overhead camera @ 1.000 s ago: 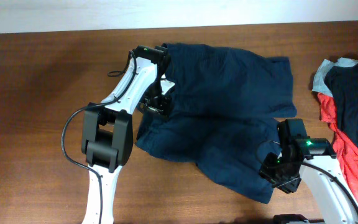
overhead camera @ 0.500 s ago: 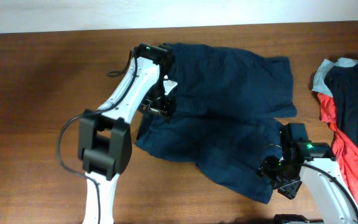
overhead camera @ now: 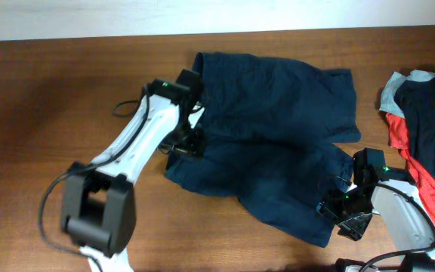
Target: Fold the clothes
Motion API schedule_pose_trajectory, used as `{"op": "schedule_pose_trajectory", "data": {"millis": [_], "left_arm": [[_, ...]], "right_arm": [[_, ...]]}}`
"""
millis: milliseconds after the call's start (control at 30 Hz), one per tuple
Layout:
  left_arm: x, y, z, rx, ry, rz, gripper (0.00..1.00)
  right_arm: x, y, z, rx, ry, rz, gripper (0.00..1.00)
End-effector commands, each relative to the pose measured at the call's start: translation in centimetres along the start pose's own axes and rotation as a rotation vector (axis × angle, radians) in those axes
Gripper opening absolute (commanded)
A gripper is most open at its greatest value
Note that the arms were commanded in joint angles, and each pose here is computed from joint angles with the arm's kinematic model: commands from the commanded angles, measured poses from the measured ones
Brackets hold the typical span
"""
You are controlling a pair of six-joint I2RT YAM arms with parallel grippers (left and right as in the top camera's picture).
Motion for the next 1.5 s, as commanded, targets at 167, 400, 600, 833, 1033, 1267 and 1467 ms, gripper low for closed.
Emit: {"op": "schedule_pose_trajectory", "data": {"millis": [167, 400, 600, 833, 1033, 1267, 1467], "left_arm": [[0.8, 0.3, 0.4, -0.089, -0.045, -0.051, 0.96], [0.8, 2.6, 0.2, -0.129, -0.047, -0.051, 0.97], [0.3, 3.1, -0.5, -0.181, -0.046, 0.005, 0.97], [0.1, 4.7, -0.6, -0.153, -0.045, 0.017, 0.95], [0.0, 7.6, 0.0, -0.065, -0.054, 0.033, 0.94], [-0.1, 7.6, 0.0, -0.061, -0.053, 0.035, 0.91], [-0.1, 7.6, 0.0, -0.063, -0.053, 0.036, 0.91]], "right_arm": [[0.2, 0.0, 1.2, 0.093, 0.011, -0.054, 0.71], [0.0, 0.3, 1.5, 0.107, 0.03, -0.044, 0.71], [-0.5, 1.6, 1.8, 0.112, 0.057, -0.035, 0.71], [-0.8, 1.8, 1.7, 0.101, 0.057, -0.022, 0.71], [-0.8, 1.9, 1.8, 0.102, 0.057, -0.021, 0.7], [-0.8, 1.8, 1.9, 0.114, 0.065, -0.024, 0.62], [-1.1, 2.2, 2.6, 0.149, 0.075, -0.015, 0.63]]}}
Point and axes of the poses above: each gripper's point midway between its finger pads, its own y axis out along the fingers, its own x axis along the line the jaws close on, z = x × y, the point moved 7 cm from there along -y, back along the fingers, and after that the axes turned 5 degrees about y, right-handed, at the moved point
